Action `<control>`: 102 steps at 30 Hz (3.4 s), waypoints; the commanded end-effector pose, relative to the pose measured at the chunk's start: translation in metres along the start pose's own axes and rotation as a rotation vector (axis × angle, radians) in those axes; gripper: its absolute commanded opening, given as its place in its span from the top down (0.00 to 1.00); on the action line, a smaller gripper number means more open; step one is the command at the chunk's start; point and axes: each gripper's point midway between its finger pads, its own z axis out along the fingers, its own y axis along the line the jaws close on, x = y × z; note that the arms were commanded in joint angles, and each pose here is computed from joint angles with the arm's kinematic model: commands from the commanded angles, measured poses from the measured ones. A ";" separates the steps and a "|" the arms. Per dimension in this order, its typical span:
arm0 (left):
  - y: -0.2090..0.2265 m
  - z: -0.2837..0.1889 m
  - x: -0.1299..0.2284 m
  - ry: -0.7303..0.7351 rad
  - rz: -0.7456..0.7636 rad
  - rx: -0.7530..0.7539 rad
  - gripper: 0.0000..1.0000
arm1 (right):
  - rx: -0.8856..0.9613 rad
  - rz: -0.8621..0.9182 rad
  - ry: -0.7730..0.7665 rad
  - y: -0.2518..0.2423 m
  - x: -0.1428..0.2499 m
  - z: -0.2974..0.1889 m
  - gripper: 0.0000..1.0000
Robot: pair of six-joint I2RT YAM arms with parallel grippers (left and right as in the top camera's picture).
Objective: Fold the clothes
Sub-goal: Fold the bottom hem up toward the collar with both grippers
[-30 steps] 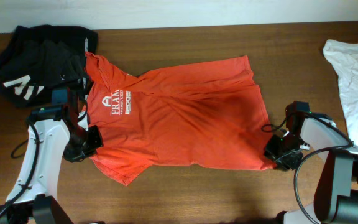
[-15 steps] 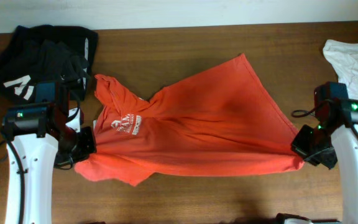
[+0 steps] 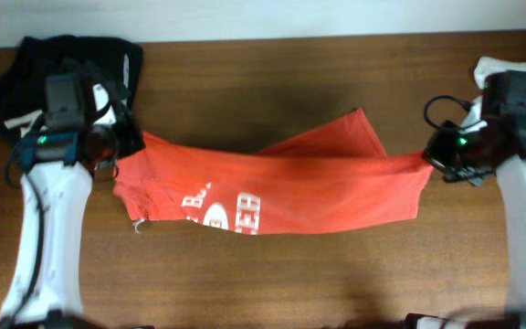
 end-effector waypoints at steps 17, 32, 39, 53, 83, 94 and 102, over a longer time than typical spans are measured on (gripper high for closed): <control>-0.021 0.008 -0.007 0.421 -0.007 0.023 1.00 | -0.017 -0.185 0.234 0.001 0.006 -0.033 0.96; -0.002 -0.169 0.117 0.227 0.063 0.003 1.00 | 0.095 -0.119 0.064 -0.055 0.110 -0.098 0.96; 0.026 -0.096 0.135 0.300 0.043 -0.091 1.00 | 0.205 -0.037 0.053 -0.077 0.109 -0.086 0.96; 0.106 -0.012 0.122 0.466 -0.209 -0.249 0.99 | 0.139 -0.028 0.443 -0.074 0.201 0.004 0.96; 0.027 0.049 0.056 0.149 -0.008 0.110 0.35 | 0.072 0.088 0.006 -0.074 0.033 0.029 0.01; 0.033 0.166 0.060 0.181 0.143 0.037 0.39 | 0.096 -0.074 0.131 -0.065 0.006 0.148 0.09; 0.059 0.211 0.081 0.238 0.140 -0.050 0.56 | 0.141 -0.077 0.222 -0.079 0.017 0.208 0.39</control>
